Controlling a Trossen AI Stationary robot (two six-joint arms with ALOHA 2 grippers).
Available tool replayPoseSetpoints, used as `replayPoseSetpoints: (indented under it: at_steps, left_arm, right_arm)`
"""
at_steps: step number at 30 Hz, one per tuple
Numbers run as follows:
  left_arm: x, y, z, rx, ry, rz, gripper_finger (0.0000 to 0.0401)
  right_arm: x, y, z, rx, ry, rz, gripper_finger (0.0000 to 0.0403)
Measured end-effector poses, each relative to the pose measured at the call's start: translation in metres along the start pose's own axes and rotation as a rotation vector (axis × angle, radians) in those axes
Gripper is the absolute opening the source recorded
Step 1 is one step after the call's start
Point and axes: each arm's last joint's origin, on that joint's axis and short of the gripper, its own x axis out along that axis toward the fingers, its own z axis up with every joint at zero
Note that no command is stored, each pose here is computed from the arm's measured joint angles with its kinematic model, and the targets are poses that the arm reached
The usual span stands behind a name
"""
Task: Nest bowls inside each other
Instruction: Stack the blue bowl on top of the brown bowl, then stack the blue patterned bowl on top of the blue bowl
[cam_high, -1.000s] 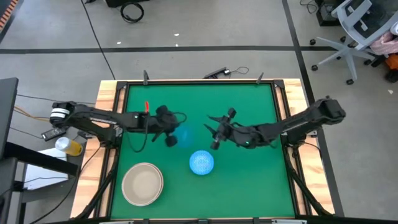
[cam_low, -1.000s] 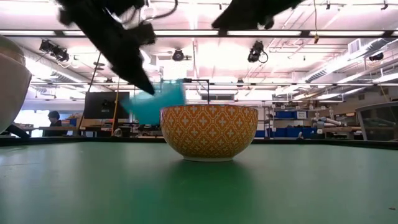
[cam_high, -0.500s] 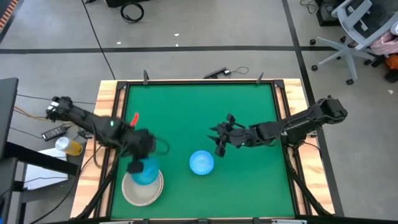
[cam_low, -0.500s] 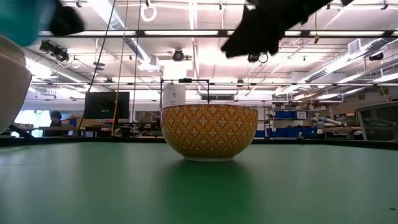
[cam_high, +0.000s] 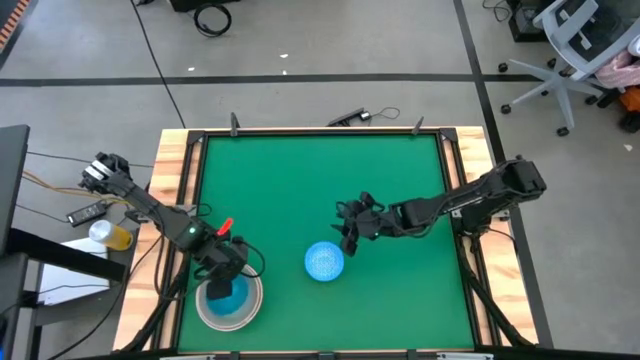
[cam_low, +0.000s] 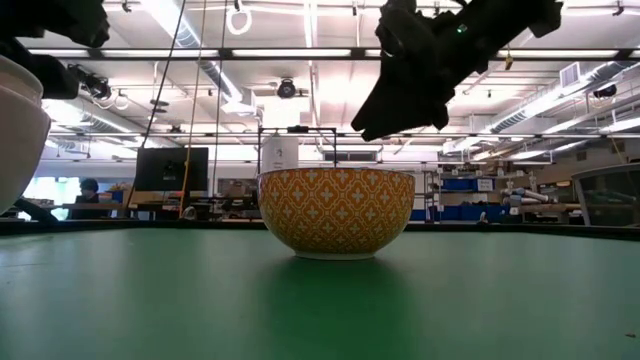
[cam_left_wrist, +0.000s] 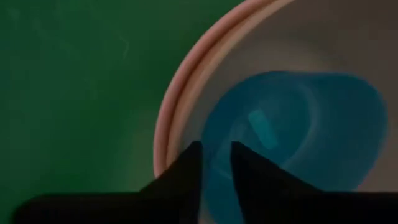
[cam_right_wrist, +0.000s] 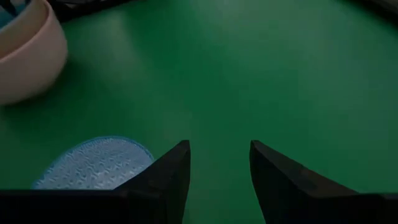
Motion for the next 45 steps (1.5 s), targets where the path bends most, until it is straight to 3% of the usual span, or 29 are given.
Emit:
replayPoseSetpoints:
  at_steps: [6,10,16,22,25,29,31,34,40,45]
  left_arm:
    - [-0.001,0.001,0.0,-0.008,0.001,0.0,0.0193]
    - [-0.008,0.0,0.001,0.038,-0.01,0.004,0.0236]
    - [-0.046,-0.011,0.014,0.082,-0.177,0.067,0.0244]
    - [-0.075,-0.016,0.029,0.117,-0.419,0.191,0.0244]
    - [-0.077,-0.009,0.036,0.087,-0.504,0.281,0.0244]
    - [-0.076,0.002,0.052,0.01,-0.606,0.459,0.0244]
    - [-0.074,0.008,0.061,-0.023,-0.642,0.517,0.0244]
    - [-0.07,0.013,0.08,-0.027,-0.679,0.538,0.0244]
    - [-0.056,0.021,0.118,0.07,-0.719,0.596,0.0244]
    - [-0.042,0.036,0.145,0.092,-0.72,0.656,0.0244]
  right_arm:
    - [0.01,-0.005,-0.003,0.026,0.075,0.069,0.017]
    - [0.027,-0.003,-0.013,0.037,0.134,0.132,0.017]
    - [0.052,0.004,-0.03,0.039,0.198,0.235,0.017]
    - [0.065,0.004,-0.045,0.029,0.252,0.226,0.0161]
    - [0.069,0.002,-0.049,0.013,0.254,0.187,0.0124]
    - [0.066,0.002,-0.043,-0.003,0.194,0.143,0.0031]
    - [0.063,0.001,-0.036,-0.038,0.127,0.081,0.0021]
    - [0.057,0.002,-0.029,-0.085,0.0,-0.06,0.004]
    - [0.043,0.011,-0.016,-0.222,-0.26,-0.401,0.0028]
    - [0.034,0.02,-0.006,-0.312,-0.37,-0.538,0.0024]
